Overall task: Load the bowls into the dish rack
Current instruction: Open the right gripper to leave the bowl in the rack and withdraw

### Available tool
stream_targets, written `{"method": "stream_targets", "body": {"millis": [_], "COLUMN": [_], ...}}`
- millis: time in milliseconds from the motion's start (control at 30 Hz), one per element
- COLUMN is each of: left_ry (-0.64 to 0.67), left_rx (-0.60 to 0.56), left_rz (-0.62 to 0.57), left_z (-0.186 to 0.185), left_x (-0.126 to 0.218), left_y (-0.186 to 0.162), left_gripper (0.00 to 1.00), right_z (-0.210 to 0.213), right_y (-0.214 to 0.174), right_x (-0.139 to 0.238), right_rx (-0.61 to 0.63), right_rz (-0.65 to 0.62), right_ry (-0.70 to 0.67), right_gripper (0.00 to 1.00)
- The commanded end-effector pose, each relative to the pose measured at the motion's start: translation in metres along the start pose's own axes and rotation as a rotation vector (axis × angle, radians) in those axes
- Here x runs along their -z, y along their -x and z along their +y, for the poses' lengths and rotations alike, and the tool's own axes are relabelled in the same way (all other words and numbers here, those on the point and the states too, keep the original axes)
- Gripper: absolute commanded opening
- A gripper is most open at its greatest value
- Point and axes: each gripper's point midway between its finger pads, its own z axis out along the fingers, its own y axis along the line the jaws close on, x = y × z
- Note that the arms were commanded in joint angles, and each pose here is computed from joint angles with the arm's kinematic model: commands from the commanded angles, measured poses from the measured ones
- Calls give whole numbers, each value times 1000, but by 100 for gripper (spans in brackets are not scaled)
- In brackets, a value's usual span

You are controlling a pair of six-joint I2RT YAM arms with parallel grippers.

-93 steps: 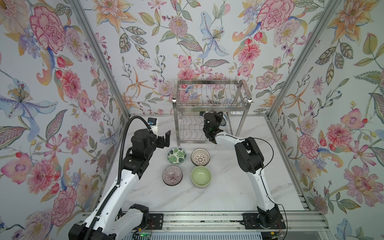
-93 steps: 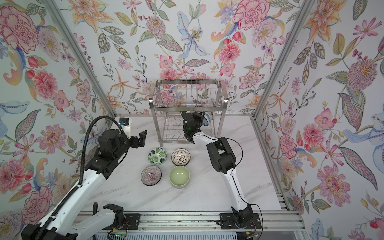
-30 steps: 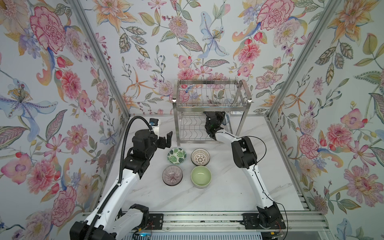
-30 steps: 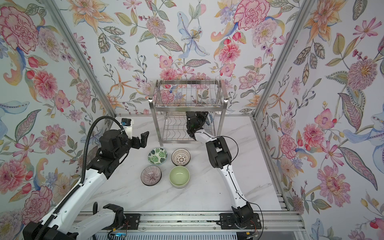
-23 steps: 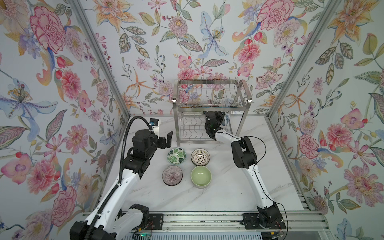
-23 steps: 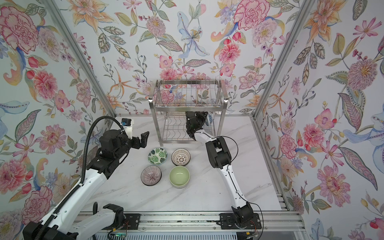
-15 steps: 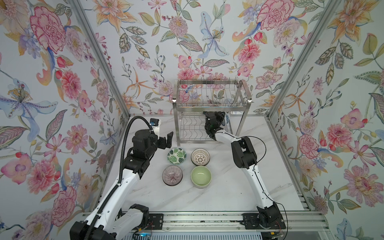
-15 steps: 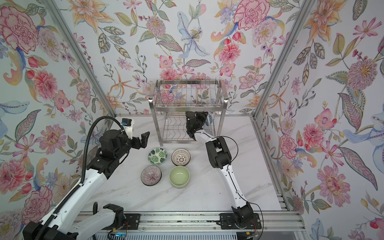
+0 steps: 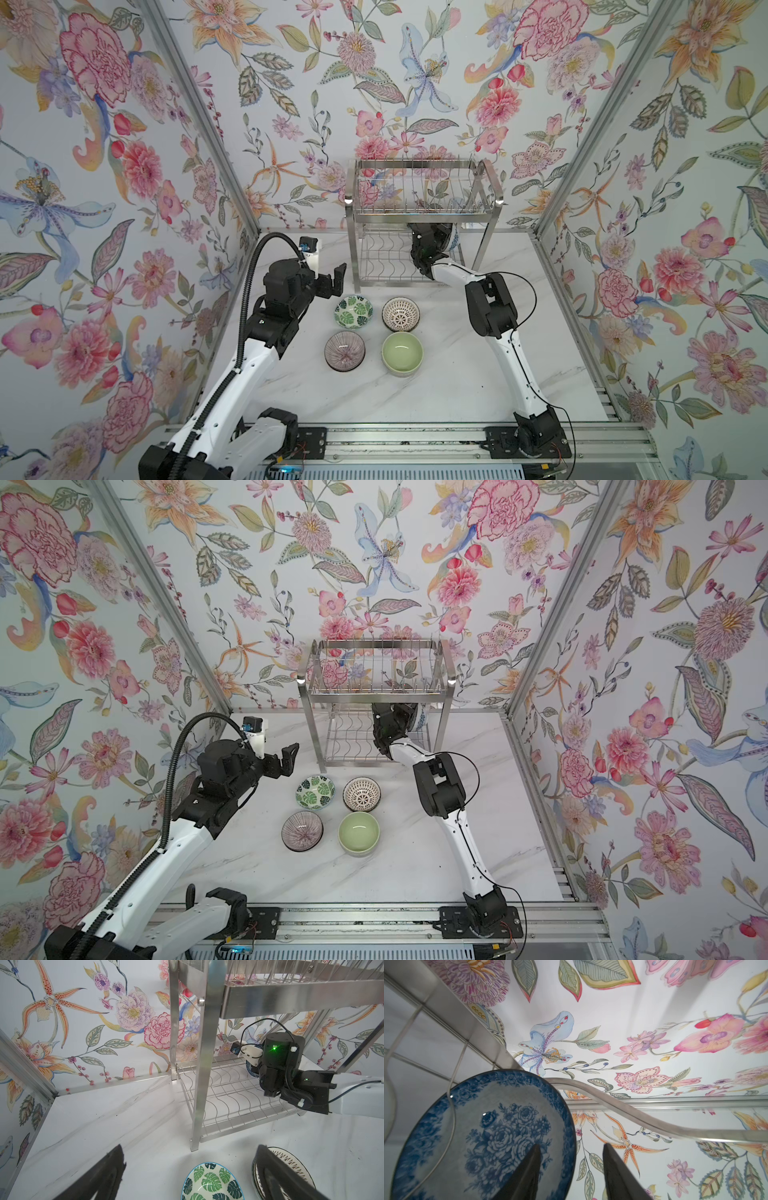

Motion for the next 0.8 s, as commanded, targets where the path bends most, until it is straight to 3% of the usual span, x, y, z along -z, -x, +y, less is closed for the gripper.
{"method": "stream_targets", "body": {"millis": [0,33,100,433,633,767], "left_ry": [-6,-4,1,10,21,12], "left_rx": [9,8,8,28,31,40], "left_rz": [-32,-29,-27,26,46,65], "left_z": [1,1,2,3,5,4], "left_x": [8,8,9,5,7,7], "left_y": [10,9,9,-3,-7,-13], "left_gripper": [99,99,99,99,99,99], "right_z": [-41,-44,-48,-46,-46,-52], "right_y": [7,12,18,36,24,20], "right_x": [13,17,25,87,118,160], "right_rx": [-71,-78,-79,-99,-133,-175], "right_rz": [-32,-59,-94,-303,-370,-461], "right_ry": [-26,-22,-11,81,131,186], "right_gripper": [82,92,100,99,99,99]}}
